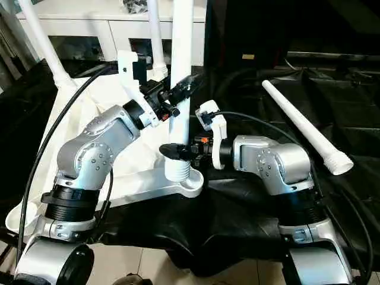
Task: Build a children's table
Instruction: Pick table leg
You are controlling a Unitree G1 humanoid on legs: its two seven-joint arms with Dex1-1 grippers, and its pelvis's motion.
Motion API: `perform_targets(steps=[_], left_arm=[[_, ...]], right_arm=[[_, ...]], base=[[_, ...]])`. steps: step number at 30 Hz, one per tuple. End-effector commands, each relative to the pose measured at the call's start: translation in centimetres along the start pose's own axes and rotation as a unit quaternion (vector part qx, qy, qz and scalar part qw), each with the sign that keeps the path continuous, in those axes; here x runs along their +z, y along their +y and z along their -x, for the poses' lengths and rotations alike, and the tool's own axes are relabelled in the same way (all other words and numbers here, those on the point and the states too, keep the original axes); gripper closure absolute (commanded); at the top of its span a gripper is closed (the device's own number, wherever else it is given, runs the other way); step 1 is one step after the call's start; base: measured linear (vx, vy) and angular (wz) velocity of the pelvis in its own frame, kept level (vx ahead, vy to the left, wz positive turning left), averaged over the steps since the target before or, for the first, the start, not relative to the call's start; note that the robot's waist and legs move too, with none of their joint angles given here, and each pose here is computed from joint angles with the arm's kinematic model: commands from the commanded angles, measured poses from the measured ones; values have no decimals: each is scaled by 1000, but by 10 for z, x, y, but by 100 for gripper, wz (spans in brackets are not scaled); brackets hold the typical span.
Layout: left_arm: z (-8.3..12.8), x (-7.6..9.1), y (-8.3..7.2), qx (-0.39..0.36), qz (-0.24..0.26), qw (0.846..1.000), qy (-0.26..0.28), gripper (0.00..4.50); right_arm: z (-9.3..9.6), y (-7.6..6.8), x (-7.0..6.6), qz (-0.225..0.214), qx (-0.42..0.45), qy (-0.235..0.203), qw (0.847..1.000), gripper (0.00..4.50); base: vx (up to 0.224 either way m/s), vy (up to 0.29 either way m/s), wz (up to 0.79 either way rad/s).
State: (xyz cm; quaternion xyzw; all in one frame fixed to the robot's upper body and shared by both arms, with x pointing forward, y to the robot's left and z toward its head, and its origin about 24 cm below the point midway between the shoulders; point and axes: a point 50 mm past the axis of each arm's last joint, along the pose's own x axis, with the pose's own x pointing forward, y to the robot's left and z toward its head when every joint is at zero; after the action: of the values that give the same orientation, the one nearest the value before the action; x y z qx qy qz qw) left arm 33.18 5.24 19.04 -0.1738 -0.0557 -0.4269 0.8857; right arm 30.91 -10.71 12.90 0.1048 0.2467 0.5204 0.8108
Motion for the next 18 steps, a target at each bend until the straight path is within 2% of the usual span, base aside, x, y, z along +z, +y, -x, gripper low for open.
perform_targets(steps=[1,2,4,5,6,7,11,12,13,18], left_arm=[[0,6,3,15,1,1000,-11,211],[0,6,3,15,1,1000,-11,197],[3,6,5,11,7,1000,-11,197],[3,6,6,11,7,1000,-11,177],[4,9,7,18,-6,1000,-22,177],[5,12,10,33,-18,998,-41,155],[7,15,15,52,-24,996,-75,154],[7,15,15,52,-24,995,-76,153],[9,15,17,62,-21,993,-93,153],[21,9,25,39,-33,996,-74,153]], right_arm=[[0,-1,3,4,-9,-1,1000,255],[0,-1,3,4,-9,-1,1000,255],[0,-2,4,7,-15,-11,1000,255],[0,-2,4,7,-15,-12,1000,258],[0,-3,5,9,-18,-21,1000,258],[-1,-3,7,10,-23,-36,999,260],[-3,-7,17,8,-47,-110,993,260],[-3,-7,17,7,-47,-111,993,260],[-4,-8,21,12,-61,-145,988,260],[-4,-14,24,5,-106,-181,978,260]], base=[[0,0,0],[0,0,0],[0,0,0],[0,0,0],[0,0,0],[0,0,0],[0,0,0],[0,0,0],[0,0,0],[0,0,0]])
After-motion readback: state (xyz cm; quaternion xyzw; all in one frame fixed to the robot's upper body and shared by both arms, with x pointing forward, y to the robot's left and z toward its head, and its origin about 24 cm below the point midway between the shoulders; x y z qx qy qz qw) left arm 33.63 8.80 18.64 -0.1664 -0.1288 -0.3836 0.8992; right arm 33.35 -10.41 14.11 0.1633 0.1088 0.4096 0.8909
